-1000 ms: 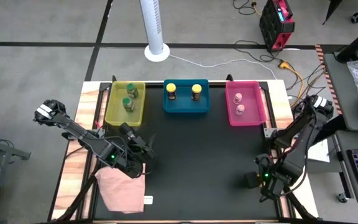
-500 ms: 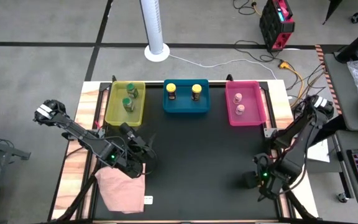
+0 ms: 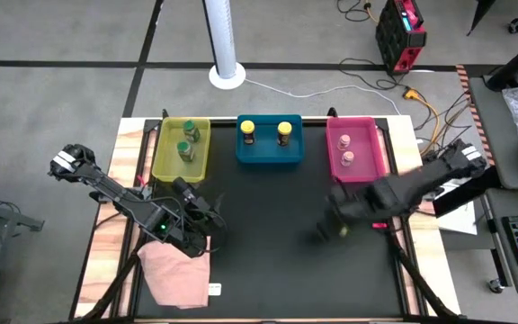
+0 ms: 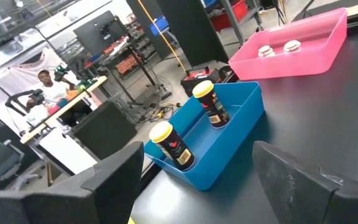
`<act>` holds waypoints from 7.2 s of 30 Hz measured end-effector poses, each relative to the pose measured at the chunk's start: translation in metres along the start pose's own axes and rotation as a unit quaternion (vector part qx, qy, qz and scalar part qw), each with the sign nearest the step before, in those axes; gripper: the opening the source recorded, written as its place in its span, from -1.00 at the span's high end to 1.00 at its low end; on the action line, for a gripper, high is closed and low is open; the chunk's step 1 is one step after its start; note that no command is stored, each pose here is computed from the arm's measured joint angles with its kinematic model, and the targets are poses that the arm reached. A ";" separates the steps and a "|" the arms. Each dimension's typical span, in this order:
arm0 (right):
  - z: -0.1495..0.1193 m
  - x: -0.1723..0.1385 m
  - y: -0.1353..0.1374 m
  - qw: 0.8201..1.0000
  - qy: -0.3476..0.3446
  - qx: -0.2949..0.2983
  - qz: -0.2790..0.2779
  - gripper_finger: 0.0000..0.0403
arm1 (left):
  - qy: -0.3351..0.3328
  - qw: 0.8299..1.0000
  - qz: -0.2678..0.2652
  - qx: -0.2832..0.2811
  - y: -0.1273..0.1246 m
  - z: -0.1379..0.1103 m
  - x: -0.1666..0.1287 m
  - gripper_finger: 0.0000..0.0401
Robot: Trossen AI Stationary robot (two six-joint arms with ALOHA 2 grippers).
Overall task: Sort spices by type
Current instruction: Put the yellow seasoning bottle into the blue bin, then return to Home Position
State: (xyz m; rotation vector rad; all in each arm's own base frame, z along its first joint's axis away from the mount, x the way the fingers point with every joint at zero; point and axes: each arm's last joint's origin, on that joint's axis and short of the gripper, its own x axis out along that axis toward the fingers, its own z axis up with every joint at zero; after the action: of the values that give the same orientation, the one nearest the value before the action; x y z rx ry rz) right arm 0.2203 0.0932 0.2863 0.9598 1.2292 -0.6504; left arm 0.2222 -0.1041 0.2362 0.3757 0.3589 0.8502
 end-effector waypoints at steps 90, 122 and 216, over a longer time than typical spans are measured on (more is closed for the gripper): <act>0.355 0.075 0.025 0.960 -0.066 -0.260 -0.080 -0.47 | -0.004 1.000 0.011 0.005 0.001 -0.002 0.000 -0.42; 0.296 0.022 0.014 0.924 -0.113 -0.282 -0.232 0.91 | 0.022 0.999 -0.038 -0.028 -0.002 -0.005 0.000 -0.42; 0.270 0.089 -0.011 0.939 -0.216 -0.240 -0.121 0.95 | 0.012 0.999 -0.027 -0.038 -0.002 -0.003 -0.001 -0.42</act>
State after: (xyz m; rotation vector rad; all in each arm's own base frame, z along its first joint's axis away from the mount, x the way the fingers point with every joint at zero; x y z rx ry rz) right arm 0.3614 -0.1413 0.2098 0.2394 1.0442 -0.6672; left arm 0.2213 -0.1060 0.2324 0.2850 0.3571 0.8143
